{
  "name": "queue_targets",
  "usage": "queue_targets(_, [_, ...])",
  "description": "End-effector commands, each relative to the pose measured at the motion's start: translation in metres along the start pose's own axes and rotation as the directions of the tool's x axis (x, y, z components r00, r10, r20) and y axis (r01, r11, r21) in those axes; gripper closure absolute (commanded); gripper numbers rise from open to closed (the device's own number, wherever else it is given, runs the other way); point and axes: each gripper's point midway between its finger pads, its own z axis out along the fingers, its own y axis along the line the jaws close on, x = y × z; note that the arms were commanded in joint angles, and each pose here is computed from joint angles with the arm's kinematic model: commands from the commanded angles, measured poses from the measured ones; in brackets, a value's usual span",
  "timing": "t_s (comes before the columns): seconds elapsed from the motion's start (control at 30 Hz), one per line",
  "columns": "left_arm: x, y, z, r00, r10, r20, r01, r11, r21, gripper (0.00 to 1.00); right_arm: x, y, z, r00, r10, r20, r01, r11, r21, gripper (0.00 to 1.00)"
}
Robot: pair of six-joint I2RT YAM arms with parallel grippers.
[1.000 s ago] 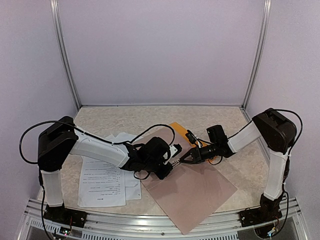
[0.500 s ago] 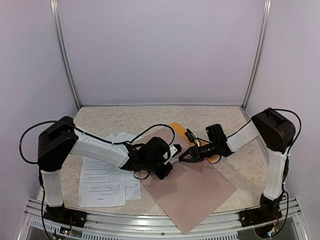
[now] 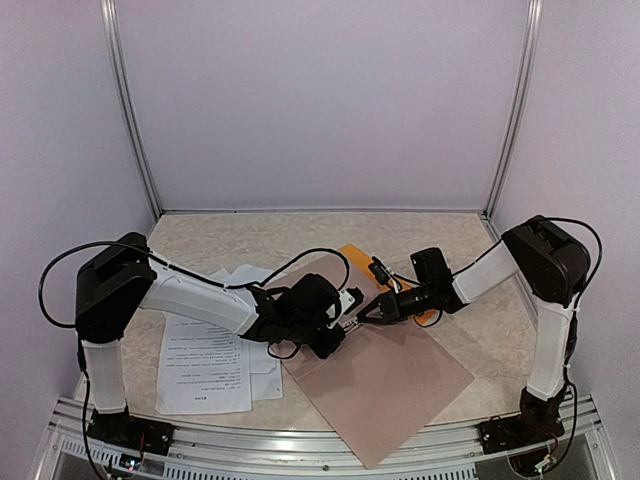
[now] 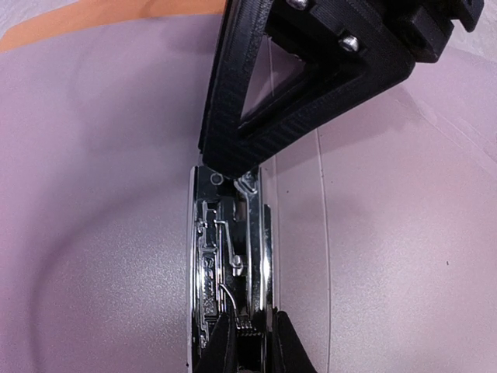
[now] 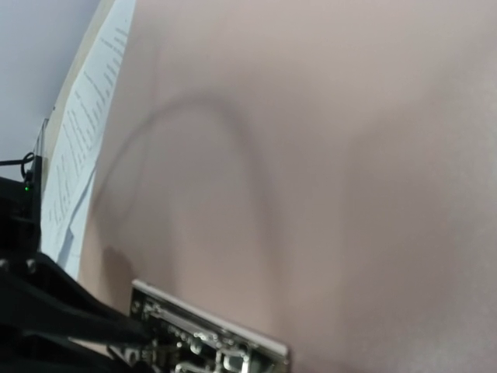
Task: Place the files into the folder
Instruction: Open the spring clip on the folder at the center of the board.
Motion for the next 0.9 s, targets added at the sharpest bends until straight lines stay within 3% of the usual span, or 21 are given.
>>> queue_targets(0.0, [0.079, 0.002, 0.012, 0.969, 0.006, -0.248, -0.01, 1.0, -0.013, 0.94, 0.034, -0.02, 0.002, 0.994, 0.082, -0.073, -0.076, 0.994, 0.076, 0.85])
queue_targets(0.33, [0.082, 0.005, 0.012, 0.967, 0.007, -0.257, -0.015, 1.0, -0.028, 0.94, 0.035, -0.014, 0.001, 0.993, 0.087, -0.076, -0.085, 0.996, 0.036, 0.91])
queue_targets(0.5, [0.081, 0.006, 0.013, 0.967, 0.007, -0.255, -0.016, 0.999, -0.032, 0.94, 0.036, -0.009, 0.0, 0.993, 0.092, -0.074, -0.091, 0.996, 0.013, 0.87])
queue_targets(0.87, [0.082, 0.006, 0.013, 0.966, 0.01, -0.258, -0.019, 0.999, -0.034, 0.94, 0.027, -0.016, 0.0, 0.994, 0.093, -0.053, -0.09, 0.995, 0.048, 0.89])
